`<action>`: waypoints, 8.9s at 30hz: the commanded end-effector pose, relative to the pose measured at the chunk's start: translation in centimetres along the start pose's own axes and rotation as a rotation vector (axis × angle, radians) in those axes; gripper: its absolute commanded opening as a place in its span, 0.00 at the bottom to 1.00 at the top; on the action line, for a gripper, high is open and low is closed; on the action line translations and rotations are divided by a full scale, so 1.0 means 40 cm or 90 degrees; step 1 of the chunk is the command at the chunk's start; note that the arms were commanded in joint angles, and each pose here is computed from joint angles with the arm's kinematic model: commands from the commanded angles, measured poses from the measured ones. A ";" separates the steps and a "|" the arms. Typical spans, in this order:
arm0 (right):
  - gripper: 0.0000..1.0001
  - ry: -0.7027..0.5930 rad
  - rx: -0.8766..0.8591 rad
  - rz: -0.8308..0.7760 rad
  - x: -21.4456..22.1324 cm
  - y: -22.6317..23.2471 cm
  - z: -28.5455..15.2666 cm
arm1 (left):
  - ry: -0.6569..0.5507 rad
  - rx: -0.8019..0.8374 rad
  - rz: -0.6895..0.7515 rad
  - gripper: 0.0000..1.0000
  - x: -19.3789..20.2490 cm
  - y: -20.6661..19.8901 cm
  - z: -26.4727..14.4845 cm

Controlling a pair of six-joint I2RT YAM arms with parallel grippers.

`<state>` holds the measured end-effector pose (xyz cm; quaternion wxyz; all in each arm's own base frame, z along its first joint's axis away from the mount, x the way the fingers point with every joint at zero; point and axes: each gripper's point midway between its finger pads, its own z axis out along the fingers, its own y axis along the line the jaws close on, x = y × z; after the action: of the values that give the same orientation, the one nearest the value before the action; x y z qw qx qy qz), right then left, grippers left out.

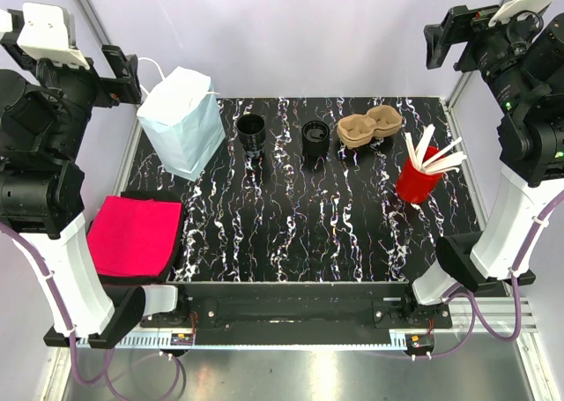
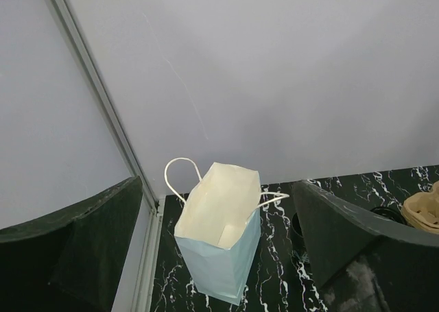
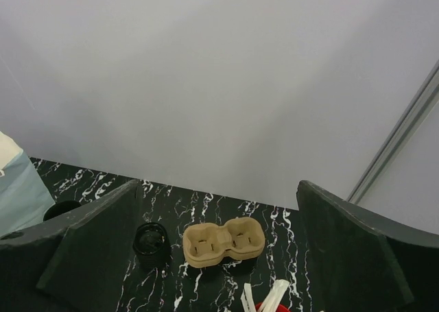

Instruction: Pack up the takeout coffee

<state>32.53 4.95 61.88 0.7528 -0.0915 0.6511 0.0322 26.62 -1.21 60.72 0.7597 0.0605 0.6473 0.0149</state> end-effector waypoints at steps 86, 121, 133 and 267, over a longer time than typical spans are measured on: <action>0.80 0.585 -0.032 -0.085 1.279 0.032 0.548 | 0.288 0.160 0.047 0.99 0.627 -0.124 0.159; 0.56 0.610 -0.045 -0.022 1.374 0.009 0.546 | 0.299 0.176 0.021 0.99 0.642 -0.143 0.138; 0.46 0.563 -0.019 -0.023 1.301 -0.010 0.566 | 0.300 0.184 0.011 0.99 0.649 -0.151 0.137; 0.43 0.494 -0.128 -0.009 1.021 0.118 0.449 | 0.296 0.128 0.014 0.99 0.651 -0.116 0.156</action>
<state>57.45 7.25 18.71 0.4019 -0.1318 0.9054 0.0360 35.82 -5.03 31.48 0.5277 0.1518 0.8329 -0.0699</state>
